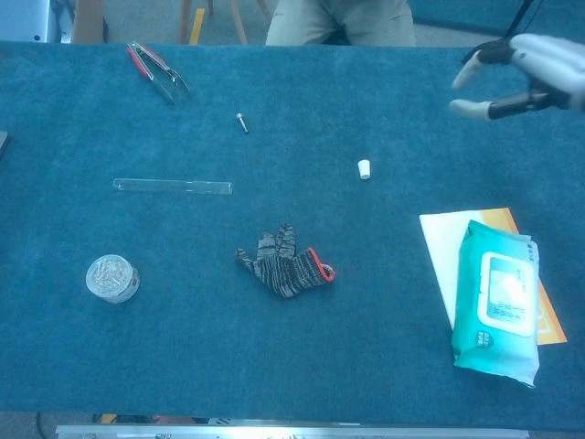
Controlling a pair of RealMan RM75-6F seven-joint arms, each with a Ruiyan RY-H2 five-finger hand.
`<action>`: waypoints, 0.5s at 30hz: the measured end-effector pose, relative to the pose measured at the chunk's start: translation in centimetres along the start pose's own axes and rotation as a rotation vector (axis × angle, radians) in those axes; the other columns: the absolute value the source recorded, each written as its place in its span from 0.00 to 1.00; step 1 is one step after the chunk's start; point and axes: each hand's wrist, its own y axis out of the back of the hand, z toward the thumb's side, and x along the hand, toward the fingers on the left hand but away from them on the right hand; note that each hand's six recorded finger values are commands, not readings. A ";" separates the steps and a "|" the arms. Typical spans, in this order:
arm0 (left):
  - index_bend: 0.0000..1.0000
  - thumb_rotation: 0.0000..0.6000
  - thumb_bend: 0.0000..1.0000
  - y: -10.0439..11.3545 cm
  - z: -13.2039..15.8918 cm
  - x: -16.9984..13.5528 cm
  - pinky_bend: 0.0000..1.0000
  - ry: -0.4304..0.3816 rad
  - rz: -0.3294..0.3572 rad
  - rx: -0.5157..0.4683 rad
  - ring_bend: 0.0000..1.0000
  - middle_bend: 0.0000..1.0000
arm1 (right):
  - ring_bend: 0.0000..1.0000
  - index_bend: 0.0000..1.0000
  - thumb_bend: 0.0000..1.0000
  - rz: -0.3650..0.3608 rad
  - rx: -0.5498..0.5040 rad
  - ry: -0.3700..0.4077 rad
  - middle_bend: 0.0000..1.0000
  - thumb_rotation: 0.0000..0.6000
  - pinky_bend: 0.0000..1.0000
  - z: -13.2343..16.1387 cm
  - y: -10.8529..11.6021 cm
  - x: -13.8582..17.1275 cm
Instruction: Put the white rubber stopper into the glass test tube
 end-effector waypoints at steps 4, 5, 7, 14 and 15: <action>0.26 1.00 0.34 -0.1 -0.1 0.1 0.08 -0.001 -0.001 0.000 0.07 0.23 | 0.01 0.34 0.24 0.039 0.008 0.010 0.16 0.48 0.12 1.3 -1.8 -1.5; 0.26 1.00 0.34 -0.1 -0.2 0.1 0.08 -0.002 -0.002 0.000 0.07 0.23 | 0.01 0.34 0.24 0.047 0.013 0.012 0.16 0.48 0.12 1.6 -2.2 -1.8; 0.26 1.00 0.34 -0.1 -0.2 0.2 0.08 -0.003 -0.002 0.000 0.07 0.23 | 0.01 0.34 0.24 0.063 0.027 0.014 0.16 0.48 0.12 2.0 -3.0 -2.4; 0.26 1.00 0.34 -0.4 -0.5 0.4 0.08 -0.002 -0.011 -0.005 0.07 0.23 | 0.01 0.34 0.24 0.112 0.061 0.012 0.16 0.48 0.12 3.2 -5.2 -4.2; 0.26 1.00 0.34 -0.5 -0.5 0.4 0.08 -0.002 -0.013 -0.006 0.07 0.23 | 0.01 0.34 0.24 0.118 0.063 0.012 0.16 0.48 0.12 3.4 -5.4 -4.3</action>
